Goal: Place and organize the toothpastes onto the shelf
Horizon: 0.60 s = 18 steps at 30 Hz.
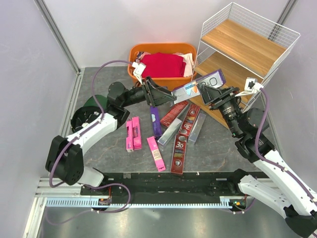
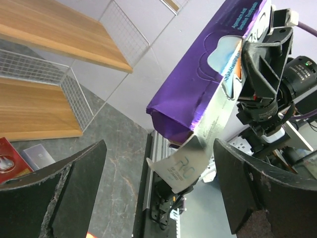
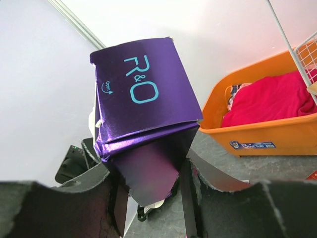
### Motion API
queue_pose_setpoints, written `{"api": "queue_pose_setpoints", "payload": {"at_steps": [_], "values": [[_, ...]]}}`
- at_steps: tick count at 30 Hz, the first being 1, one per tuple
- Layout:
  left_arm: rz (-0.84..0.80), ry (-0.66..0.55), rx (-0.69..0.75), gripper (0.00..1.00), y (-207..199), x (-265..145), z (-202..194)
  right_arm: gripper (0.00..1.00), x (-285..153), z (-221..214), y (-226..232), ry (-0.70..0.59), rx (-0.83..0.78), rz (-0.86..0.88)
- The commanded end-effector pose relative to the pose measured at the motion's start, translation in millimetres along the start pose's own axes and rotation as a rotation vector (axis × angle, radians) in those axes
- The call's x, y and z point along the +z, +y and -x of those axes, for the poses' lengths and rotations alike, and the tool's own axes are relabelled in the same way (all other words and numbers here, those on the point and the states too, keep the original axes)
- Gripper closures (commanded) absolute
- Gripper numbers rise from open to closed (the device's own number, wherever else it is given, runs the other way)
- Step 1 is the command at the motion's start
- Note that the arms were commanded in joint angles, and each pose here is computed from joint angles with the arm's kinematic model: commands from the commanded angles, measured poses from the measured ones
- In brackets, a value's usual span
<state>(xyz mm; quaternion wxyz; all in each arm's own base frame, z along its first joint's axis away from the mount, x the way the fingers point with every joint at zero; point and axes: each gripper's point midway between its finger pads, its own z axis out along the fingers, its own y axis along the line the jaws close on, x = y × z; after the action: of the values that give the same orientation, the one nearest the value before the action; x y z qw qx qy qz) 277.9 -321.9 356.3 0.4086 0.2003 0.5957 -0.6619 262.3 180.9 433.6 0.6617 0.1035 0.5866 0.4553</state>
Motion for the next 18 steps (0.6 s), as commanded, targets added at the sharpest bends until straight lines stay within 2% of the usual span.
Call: {"api": "queue_pose_setpoints", "payload": {"at_steps": [1,9,18], "values": [[-0.107,0.008,0.019,0.06,-20.3,14.6,4.7,0.59,-1.6,27.2,27.6,-0.066,0.047,0.075],[-0.266,0.032,-0.01,0.16,-42.3,26.3,4.6,0.58,-2.0,19.8,25.8,-0.048,0.071,0.081],[-0.312,0.065,-0.045,0.48,-42.7,30.2,-3.3,0.55,-0.6,16.0,23.0,-0.037,0.065,0.073]]}}
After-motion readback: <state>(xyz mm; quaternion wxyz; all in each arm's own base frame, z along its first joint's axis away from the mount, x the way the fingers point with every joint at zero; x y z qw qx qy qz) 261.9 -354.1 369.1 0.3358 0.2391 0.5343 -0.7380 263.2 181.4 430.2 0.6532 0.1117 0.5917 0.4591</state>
